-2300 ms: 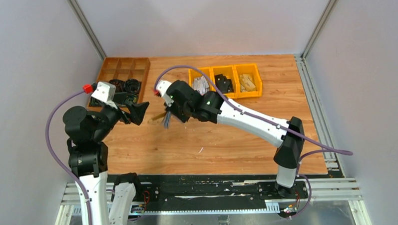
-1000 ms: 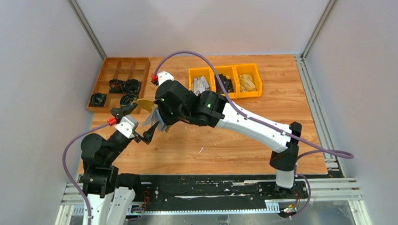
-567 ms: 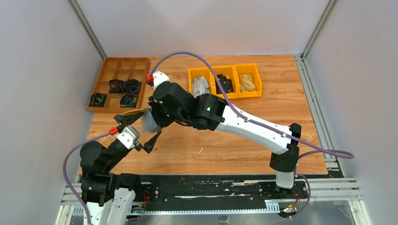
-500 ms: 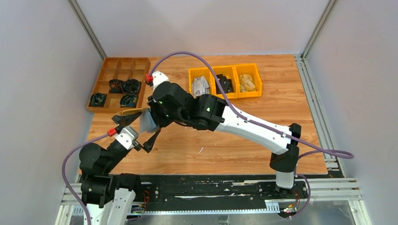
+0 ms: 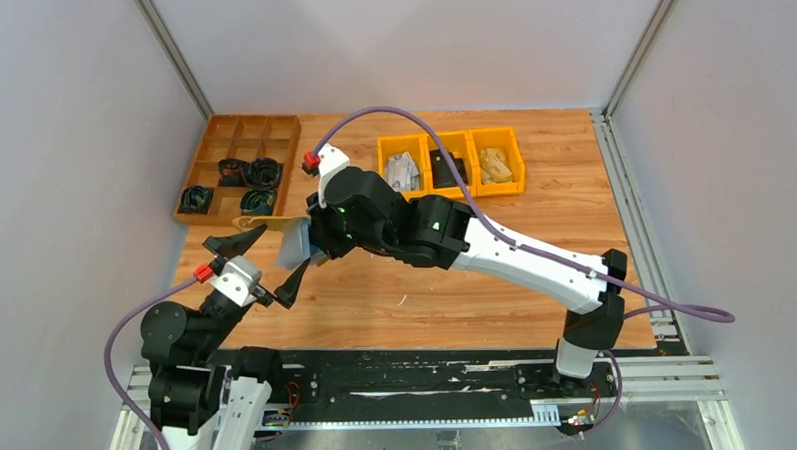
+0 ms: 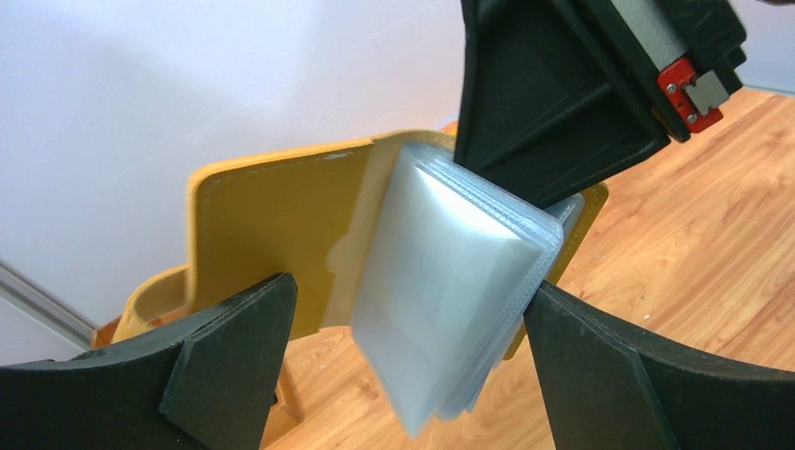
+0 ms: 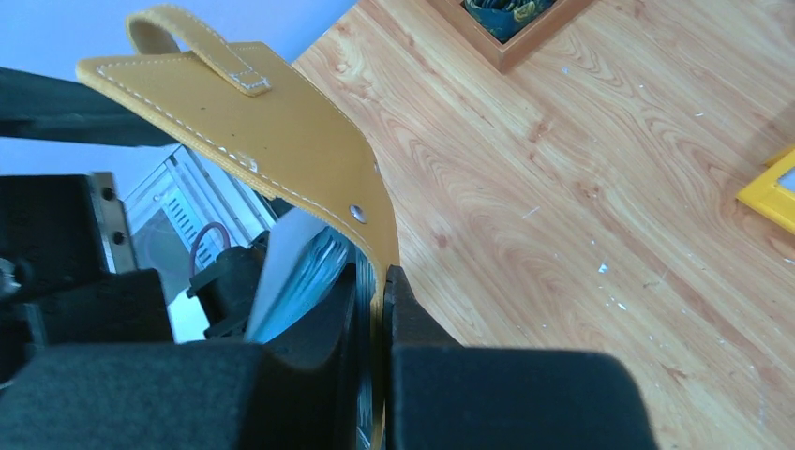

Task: Take the credit cards out of the card holder
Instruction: Remove the credit card from the card holder.

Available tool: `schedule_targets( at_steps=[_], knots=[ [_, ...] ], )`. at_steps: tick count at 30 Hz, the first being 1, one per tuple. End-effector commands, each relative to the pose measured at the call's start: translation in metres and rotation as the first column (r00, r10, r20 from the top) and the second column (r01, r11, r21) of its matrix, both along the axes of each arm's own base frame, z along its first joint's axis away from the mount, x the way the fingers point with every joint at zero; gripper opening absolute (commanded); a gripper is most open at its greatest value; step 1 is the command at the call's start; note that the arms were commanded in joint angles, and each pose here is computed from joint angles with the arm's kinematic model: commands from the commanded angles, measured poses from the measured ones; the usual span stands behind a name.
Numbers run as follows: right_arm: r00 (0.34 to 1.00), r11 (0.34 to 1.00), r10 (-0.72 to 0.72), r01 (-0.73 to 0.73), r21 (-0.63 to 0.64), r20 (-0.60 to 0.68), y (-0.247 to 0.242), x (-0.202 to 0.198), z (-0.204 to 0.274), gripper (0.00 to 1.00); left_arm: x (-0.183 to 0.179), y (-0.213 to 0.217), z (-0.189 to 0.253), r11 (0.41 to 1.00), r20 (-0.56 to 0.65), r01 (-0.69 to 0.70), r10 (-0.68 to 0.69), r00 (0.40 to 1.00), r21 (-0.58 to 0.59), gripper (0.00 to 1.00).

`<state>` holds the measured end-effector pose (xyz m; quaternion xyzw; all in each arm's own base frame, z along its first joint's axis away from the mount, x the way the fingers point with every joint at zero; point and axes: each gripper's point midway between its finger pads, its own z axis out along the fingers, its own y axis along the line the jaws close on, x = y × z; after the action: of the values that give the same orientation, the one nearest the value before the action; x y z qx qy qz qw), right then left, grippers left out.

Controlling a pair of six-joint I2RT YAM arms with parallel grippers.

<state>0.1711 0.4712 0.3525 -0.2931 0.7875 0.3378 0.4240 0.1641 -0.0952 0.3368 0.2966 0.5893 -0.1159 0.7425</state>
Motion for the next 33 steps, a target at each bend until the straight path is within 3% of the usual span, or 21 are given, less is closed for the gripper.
schedule_targets(
  at_steps=[1,11,18,23,26,33],
  knots=[
    [0.998,0.999,0.034,-0.035,0.011,0.055,-0.016,-0.011,0.015,0.00,-0.009,0.005,0.013,1.000,-0.002,-0.025,0.025,1.000,-0.014,1.00],
    [0.993,0.993,0.109,-0.111,0.043,0.041,-0.015,-0.025,0.020,0.00,-0.001,0.004,0.015,0.998,0.004,-0.030,0.030,1.000,-0.059,1.00],
    [0.964,0.965,0.253,-0.257,0.042,0.087,-0.024,-0.046,0.018,0.00,0.008,0.033,0.043,0.970,0.071,-0.192,0.204,0.976,-0.147,1.00],
    [0.950,0.953,0.287,-0.297,0.067,0.125,-0.033,-0.052,0.025,0.00,-0.012,-0.003,0.027,0.998,-0.009,0.021,-0.021,1.000,-0.067,0.88],
    [0.942,0.947,0.297,-0.312,0.081,0.157,-0.036,-0.054,0.032,0.00,-0.026,-0.025,0.008,0.984,-0.124,0.174,-0.176,0.976,-0.031,0.83],
    [0.889,0.906,0.394,-0.418,0.063,0.234,-0.049,-0.068,0.041,0.00,-0.034,-0.032,0.008,0.973,-0.178,0.232,-0.229,0.957,-0.007,0.70]
  ],
)
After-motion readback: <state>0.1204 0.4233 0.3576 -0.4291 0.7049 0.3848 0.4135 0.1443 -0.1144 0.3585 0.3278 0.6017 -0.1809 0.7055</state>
